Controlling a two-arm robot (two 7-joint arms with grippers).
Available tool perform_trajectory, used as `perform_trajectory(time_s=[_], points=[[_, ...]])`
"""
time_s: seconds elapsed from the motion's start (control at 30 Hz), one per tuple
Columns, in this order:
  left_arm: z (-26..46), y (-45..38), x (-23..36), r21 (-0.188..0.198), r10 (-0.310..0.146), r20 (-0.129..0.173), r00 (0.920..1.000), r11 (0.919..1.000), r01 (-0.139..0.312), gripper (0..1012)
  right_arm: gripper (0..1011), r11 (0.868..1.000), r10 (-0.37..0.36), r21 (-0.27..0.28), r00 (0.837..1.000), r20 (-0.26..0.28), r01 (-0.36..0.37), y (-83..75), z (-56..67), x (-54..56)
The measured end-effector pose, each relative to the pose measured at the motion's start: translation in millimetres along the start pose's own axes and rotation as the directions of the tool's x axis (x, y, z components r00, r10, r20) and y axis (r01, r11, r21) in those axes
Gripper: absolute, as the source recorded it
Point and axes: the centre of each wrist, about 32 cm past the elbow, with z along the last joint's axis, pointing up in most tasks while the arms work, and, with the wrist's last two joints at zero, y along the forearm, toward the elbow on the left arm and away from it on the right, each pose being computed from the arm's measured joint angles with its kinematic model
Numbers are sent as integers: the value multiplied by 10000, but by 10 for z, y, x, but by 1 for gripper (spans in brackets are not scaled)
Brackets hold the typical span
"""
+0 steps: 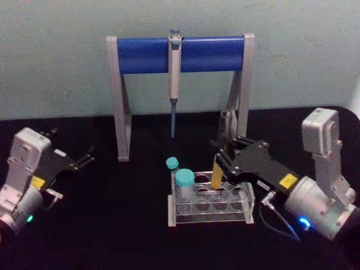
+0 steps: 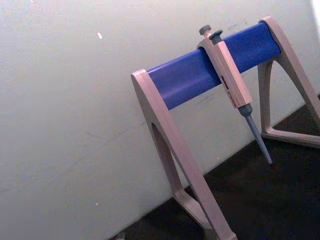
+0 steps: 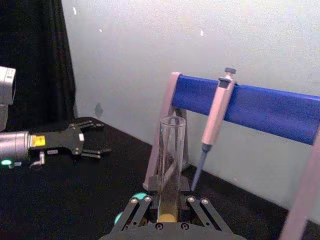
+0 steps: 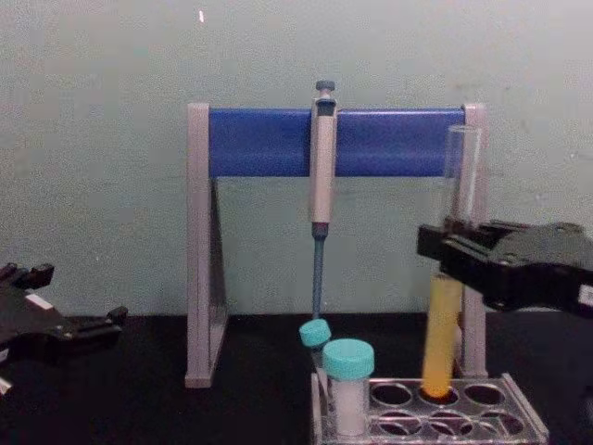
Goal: Pick up the test tube from the test tube rack, shake it, then place it back into the test tube rack.
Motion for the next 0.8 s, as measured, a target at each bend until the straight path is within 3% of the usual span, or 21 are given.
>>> perform_trajectory(time_s=[0.17, 0.33, 0.6, 0.8], points=[[0, 0, 0, 0, 0, 1, 10000, 10000, 0, 1010, 232, 9997, 70, 219, 10000, -12, -70, 132, -29, 43], [0, 0, 0, 0, 0, 1, 10000, 10000, 0, 1010, 232, 9984, -354, 442, 9994, -20, 354, 250, -65, 147], [0, 0, 0, 0, -1, 0, 10000, 10000, 1, 1010, 232, 9925, -1107, 527, 9938, 62, 1102, 271, -77, 277], [0, 0, 0, 1, 0, 0, 10000, 10000, 0, 1010, 232, 9915, -1214, 480, 9926, 71, 1209, 236, -78, 296]])
